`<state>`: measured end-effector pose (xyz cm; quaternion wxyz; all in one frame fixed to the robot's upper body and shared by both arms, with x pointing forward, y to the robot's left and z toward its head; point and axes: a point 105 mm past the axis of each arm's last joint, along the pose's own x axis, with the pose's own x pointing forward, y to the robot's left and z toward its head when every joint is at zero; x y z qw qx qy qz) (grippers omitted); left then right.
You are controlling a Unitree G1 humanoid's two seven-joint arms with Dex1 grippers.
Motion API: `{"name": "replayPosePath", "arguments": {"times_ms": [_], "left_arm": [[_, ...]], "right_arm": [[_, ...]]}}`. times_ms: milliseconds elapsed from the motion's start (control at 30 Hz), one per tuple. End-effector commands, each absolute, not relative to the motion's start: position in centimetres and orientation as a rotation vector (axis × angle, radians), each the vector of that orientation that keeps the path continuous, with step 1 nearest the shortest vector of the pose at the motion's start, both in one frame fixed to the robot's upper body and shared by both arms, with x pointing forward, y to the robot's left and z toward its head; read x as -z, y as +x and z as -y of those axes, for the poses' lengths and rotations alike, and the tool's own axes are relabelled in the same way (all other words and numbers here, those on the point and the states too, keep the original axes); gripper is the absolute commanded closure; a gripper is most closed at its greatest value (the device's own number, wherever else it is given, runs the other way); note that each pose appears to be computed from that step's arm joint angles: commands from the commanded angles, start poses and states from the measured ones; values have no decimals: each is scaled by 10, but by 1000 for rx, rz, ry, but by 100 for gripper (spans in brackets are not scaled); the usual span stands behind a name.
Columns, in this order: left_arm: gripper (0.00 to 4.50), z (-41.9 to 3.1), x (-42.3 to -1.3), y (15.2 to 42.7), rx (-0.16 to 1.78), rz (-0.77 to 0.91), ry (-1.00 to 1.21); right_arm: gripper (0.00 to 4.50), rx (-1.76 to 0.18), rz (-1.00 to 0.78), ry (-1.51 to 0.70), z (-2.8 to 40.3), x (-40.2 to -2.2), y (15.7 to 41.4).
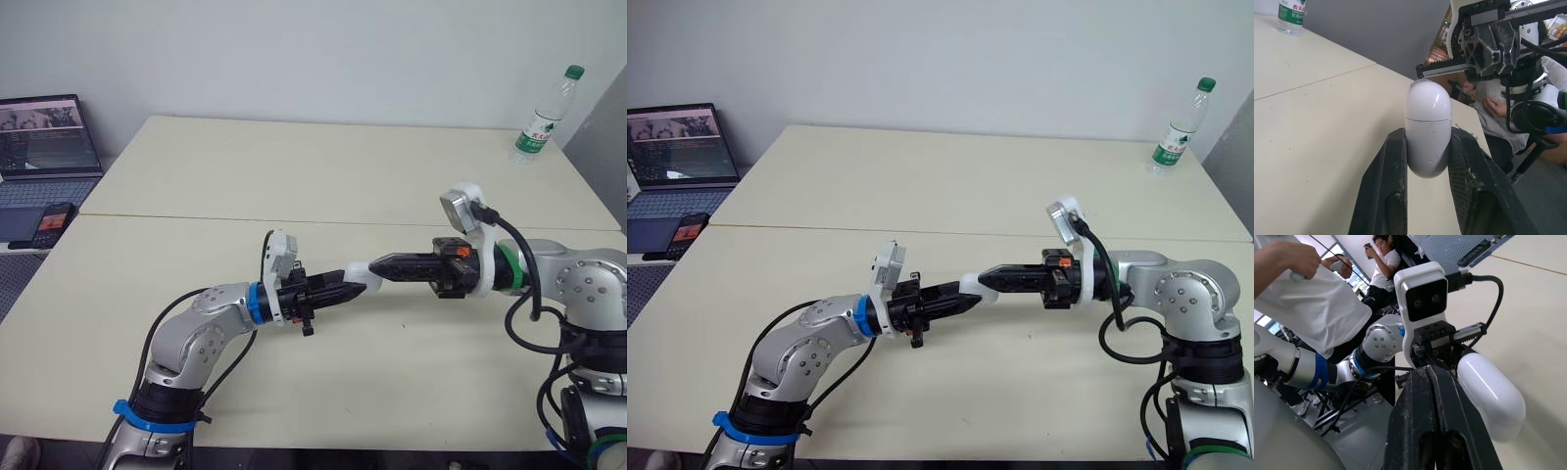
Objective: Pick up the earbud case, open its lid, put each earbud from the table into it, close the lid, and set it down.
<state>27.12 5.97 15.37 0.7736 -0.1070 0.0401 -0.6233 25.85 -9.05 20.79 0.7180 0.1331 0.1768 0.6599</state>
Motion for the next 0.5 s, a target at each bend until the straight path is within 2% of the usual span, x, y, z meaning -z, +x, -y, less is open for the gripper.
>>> {"name": "replayPosePath", "arguments": {"times_ms": [33, 133, 233, 333, 400, 500], "left_arm": [[374, -55, -154, 274, 1349, -81, -211], [374, -51, -146, 279, 1321, -125, -229], [374, -39, -124, 289, 1261, -230, -196], [374, -27, -111, 296, 1205, -334, -217], [374, -23, -105, 300, 1172, -408, -218], [374, -18, -100, 303, 1166, -471, -263]], "right_arm": [[446, -1404, -288, 284, 96, -221, 266], [446, -1276, -223, 294, 107, -224, 282], [446, -1042, -144, 278, 129, -217, 306], [446, -811, -79, 163, 148, -204, 318], [446, -768, -11, 79, 153, -200, 310], [446, -784, -22, 0, 156, -186, 288]]}}
